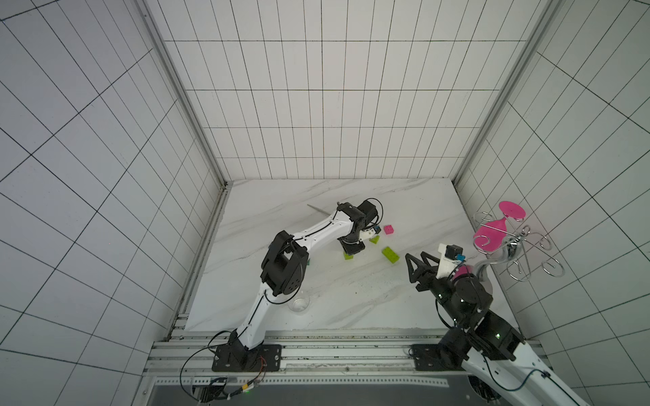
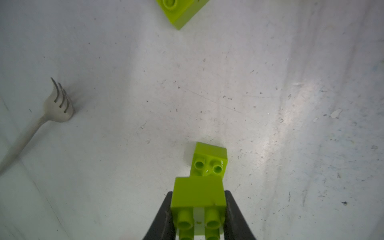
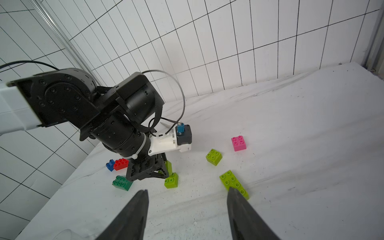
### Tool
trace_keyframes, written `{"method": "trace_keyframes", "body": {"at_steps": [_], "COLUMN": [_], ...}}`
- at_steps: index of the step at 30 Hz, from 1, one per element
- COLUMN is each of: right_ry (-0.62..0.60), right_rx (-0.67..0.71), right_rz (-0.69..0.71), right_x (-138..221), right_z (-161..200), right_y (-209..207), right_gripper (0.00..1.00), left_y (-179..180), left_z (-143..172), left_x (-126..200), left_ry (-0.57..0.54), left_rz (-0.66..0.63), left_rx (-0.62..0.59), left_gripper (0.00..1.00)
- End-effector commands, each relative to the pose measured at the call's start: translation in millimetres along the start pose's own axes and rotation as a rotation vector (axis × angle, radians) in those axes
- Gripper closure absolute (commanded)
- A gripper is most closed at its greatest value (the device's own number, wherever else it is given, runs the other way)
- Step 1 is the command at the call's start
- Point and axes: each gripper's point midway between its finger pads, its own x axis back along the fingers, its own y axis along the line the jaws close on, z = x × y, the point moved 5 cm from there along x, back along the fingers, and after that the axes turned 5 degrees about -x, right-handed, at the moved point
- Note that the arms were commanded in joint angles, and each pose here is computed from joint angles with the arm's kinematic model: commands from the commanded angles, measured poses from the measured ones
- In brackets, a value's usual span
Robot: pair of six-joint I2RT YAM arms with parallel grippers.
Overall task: Assemble a spoon with lego
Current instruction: Assemble the lego brick with the lego brick.
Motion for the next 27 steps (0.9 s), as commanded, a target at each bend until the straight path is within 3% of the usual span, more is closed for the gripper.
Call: {"method": "trace_keyframes", "body": {"at_steps": [1,16,27], "right_ry": [0.026,0.051,0.062], "right_rx": [0.016,0.025,0.027], "right_rz": [0.034,0.029,0.025], "right_x": [-4,-9,-11], "right_z": [9,13,15], "right_y": [-6,-4,-3], "right_gripper": [0.36,0.36,0.36], "left_y": [-13,-6,4], "left_z": [2,9,7], "left_x": [-9,-33,-29], "left_ry": [0.029,0.079,0.053], "left_rz": [0.092,0.105,0.071], "left_rx": [-0.069,-0.082,-0.102], "left_gripper": [0.87,0.86,0.86]}}
